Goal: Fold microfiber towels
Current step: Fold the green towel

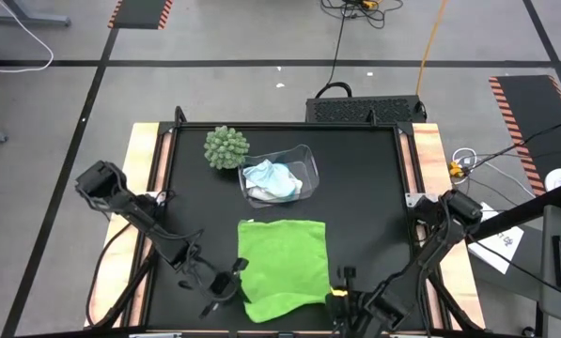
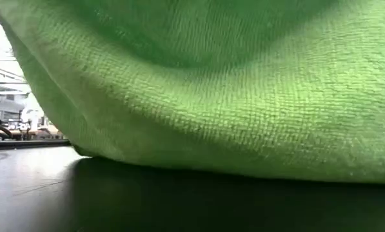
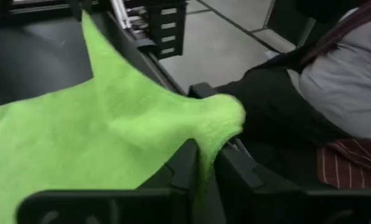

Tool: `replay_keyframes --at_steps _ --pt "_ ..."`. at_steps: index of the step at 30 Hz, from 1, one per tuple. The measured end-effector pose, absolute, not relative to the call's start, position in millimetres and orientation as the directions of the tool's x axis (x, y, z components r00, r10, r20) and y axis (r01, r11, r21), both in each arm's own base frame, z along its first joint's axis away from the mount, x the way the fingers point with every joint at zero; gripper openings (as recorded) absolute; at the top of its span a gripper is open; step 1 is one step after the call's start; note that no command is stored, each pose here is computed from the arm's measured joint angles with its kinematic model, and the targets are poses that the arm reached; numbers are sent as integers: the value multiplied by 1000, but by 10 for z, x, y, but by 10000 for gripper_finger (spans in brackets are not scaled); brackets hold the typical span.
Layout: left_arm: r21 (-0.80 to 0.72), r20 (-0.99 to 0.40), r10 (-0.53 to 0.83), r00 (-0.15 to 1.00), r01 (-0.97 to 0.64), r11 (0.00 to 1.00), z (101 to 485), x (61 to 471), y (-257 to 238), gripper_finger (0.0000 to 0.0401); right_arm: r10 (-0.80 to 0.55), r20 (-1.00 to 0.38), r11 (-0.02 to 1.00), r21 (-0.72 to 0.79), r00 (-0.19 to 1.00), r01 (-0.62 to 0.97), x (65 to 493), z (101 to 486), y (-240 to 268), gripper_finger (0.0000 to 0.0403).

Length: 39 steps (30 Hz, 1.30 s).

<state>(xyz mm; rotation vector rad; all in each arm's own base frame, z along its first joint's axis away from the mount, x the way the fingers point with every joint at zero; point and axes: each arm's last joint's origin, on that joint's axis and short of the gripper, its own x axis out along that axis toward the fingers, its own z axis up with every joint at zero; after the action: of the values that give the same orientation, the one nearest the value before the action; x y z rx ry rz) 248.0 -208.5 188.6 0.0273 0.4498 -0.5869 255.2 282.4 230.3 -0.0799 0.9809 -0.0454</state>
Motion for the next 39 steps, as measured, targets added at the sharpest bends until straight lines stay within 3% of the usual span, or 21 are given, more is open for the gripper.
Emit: replay_keyframes --at_steps 10,16,21,29,39 --pt "-83 -407 -579 706 603 794 1898 2341 -2246 158 -51 -805 996 -85 591 -30 2435 2317 2954 128" --pt "59 -478 -259 839 325 944 1830 2395 -2061 192 -280 -720 957 -262 635 125 2500 2318 2744 157" --pt "57 -573 -105 813 167 984 1693 2514 -1776 193 -357 -727 932 -319 587 172 2678 2183 2474 154" --pt "-2 -614 21 789 -28 1000 1223 2364 -1278 174 -490 -744 872 -419 454 255 2732 1475 1843 151" --pt "-114 -628 8 778 -102 988 951 2195 -880 152 -273 -794 957 -164 543 241 2780 1109 1418 150"
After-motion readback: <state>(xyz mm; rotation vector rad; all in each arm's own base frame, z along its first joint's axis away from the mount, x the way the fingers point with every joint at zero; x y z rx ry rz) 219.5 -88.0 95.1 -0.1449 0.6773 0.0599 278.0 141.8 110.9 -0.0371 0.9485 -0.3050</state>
